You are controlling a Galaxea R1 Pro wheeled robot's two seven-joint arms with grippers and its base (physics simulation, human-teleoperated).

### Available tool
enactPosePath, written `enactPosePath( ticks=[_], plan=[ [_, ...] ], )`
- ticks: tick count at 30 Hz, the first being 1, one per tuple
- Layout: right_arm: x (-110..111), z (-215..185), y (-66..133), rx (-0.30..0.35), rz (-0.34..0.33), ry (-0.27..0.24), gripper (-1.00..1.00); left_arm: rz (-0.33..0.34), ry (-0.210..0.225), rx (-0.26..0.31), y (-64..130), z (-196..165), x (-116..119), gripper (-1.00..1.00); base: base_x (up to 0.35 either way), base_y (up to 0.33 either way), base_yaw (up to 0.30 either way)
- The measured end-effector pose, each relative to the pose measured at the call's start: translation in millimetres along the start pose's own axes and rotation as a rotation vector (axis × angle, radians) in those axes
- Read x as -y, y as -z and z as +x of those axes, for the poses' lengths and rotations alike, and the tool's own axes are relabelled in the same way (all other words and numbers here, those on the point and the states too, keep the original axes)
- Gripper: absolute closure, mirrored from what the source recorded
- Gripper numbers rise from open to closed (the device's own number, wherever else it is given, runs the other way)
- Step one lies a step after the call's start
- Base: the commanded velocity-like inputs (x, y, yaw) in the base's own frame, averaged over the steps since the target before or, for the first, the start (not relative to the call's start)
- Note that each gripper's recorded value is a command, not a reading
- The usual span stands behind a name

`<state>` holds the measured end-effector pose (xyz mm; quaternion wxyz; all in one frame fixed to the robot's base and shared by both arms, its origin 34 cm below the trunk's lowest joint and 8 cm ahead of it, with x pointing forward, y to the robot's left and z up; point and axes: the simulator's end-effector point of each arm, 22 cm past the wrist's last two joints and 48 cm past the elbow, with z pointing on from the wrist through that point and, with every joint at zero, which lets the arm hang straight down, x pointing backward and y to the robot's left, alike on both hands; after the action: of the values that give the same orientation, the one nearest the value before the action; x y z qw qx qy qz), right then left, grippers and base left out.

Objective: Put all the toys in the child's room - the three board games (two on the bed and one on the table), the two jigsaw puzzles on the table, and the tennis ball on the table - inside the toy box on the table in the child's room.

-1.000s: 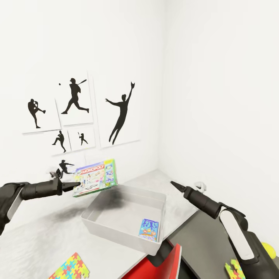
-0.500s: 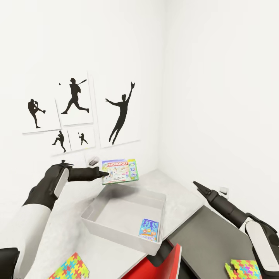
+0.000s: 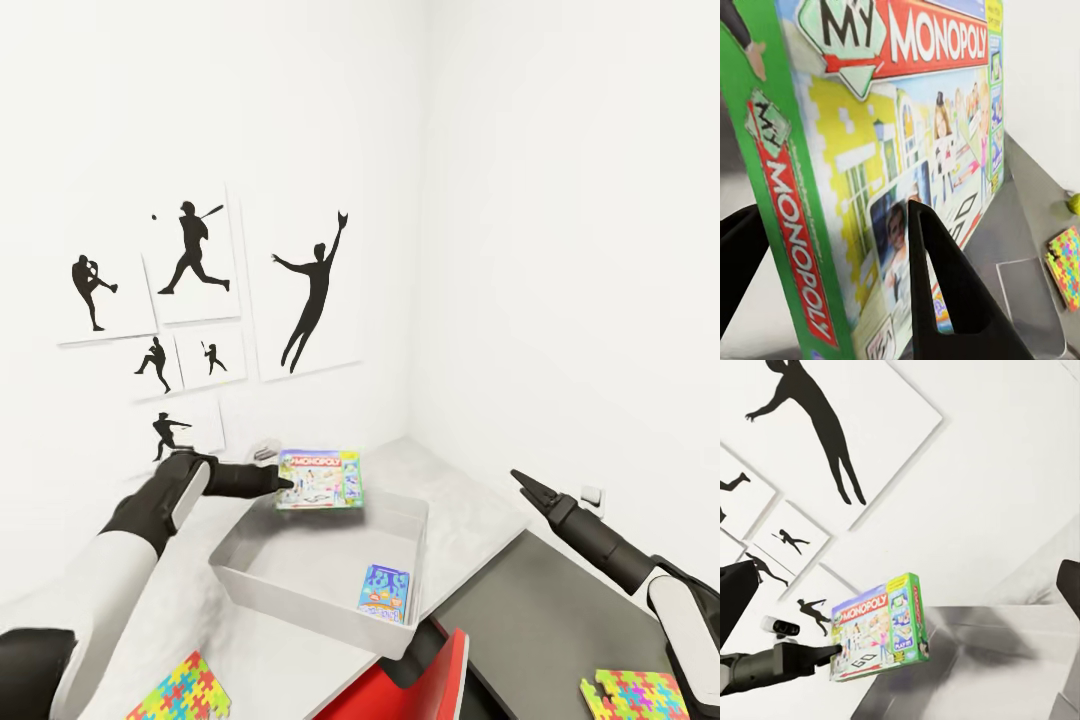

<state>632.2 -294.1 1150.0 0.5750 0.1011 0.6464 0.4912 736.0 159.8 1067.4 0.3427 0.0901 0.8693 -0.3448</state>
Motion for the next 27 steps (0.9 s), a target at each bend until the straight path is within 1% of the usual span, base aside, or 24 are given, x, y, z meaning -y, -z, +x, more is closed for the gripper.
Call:
enactPosePath(
  ticks=[3,6,9,11,13,20,22,27],
  plan=[
    [1,1,-0.1,-0.001,0.002,0.000,-1.00,-0.003,-0.012,-0.034,-6.5,12,-2,1.00,0.000,0.000,0.000],
    [3,2,-0.4,-0.003,0.006,-0.002,-1.00,0.008,-0.032,-0.052,-9.3,18,-1,1.00,0.000,0.000,0.000],
    [6,3,-0.9,-0.006,0.011,-0.004,-1.00,0.058,-0.048,-0.064,-7.6,23,5,1.00,0.000,0.000,0.000],
    [7,4,-1.3,-0.008,0.015,-0.006,-1.00,0.079,-0.052,-0.071,-6.7,25,6,1.00,0.000,0.000,0.000],
    [9,6,-2.0,-0.009,0.018,-0.008,-1.00,0.106,-0.064,-0.089,-4.5,30,8,1.00,0.000,0.000,0.000],
    [14,11,-4.5,-0.014,0.025,-0.018,-1.00,0.118,-0.123,-0.140,-11.4,47,7,1.00,0.000,0.000,0.000],
    [15,12,-5.0,-0.015,0.027,-0.020,-1.00,0.117,-0.131,-0.146,-12.8,50,6,1.00,0.000,0.000,0.000],
    [19,15,-5.7,-0.020,0.033,-0.025,-1.00,0.114,-0.134,-0.155,-15.5,54,2,1.00,0.000,0.000,0.000]
  ],
)
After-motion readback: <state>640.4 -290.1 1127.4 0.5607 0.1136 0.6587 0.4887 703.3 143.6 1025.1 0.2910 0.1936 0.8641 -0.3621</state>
